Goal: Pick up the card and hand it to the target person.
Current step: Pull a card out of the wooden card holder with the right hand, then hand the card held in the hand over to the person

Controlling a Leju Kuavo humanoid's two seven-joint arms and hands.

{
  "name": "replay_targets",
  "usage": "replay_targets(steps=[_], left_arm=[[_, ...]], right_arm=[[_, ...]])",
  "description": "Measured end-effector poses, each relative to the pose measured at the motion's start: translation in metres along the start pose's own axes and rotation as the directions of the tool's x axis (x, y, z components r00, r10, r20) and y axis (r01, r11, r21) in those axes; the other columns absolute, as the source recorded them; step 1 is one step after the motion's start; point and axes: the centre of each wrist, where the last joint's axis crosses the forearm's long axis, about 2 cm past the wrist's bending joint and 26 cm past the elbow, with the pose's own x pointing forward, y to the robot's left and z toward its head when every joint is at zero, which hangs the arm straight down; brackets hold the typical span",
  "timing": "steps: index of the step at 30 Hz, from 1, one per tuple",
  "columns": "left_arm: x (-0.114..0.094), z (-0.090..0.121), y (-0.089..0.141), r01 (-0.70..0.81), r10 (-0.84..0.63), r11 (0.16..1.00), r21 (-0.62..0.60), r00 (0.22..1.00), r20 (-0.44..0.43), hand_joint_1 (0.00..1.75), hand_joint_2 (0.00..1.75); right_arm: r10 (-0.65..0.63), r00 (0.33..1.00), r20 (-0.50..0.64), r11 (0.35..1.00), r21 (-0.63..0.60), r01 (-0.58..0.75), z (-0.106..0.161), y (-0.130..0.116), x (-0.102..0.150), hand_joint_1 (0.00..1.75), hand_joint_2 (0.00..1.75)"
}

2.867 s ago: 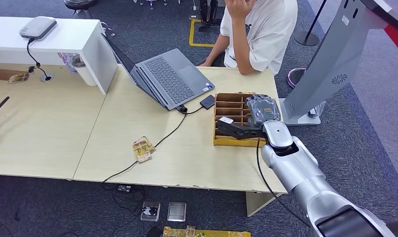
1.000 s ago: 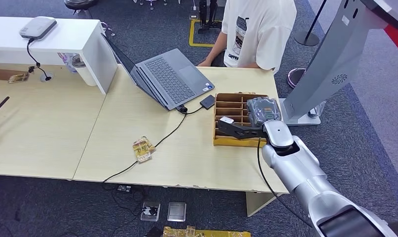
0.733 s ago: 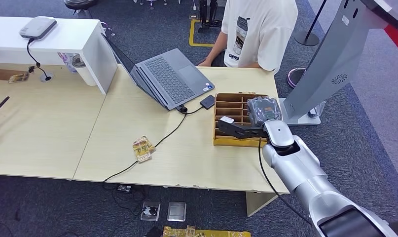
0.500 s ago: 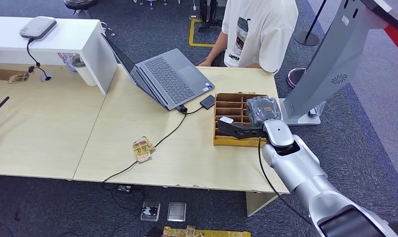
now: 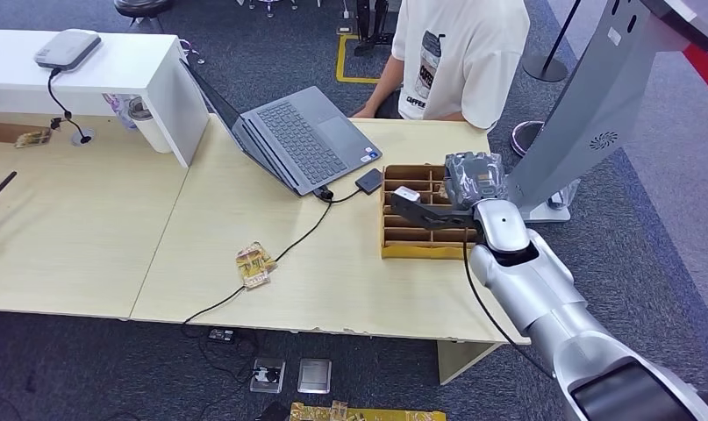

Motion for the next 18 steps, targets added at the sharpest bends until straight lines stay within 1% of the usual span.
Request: replay_targets(steps=[7, 17, 18], left_arm=[[0.000, 0.000, 0.000, 0.000, 0.000, 1.000, 0.000, 1.000, 0.007, 0.00, 1.75], [0.000, 0.000, 0.000, 0.001, -0.001, 1.000, 0.003, 1.000, 0.002, 0.00, 1.75], [0.001, 0.000, 0.000, 0.001, -0.001, 1.000, 0.004, 1.000, 0.002, 0.00, 1.75]], right_arm=[[-0.011, 1.000, -0.014, 0.994, -0.110, 0.009, -0.002, -0.007, -0.003, 1.75, 1.75], [-0.026, 1.000, -0.007, 0.977, -0.213, 0.024, -0.003, -0.016, -0.004, 1.75, 1.75], [-0.025, 1.000, -0.004, 0.975, -0.219, 0.024, -0.003, -0.017, -0.003, 1.71, 1.75]])
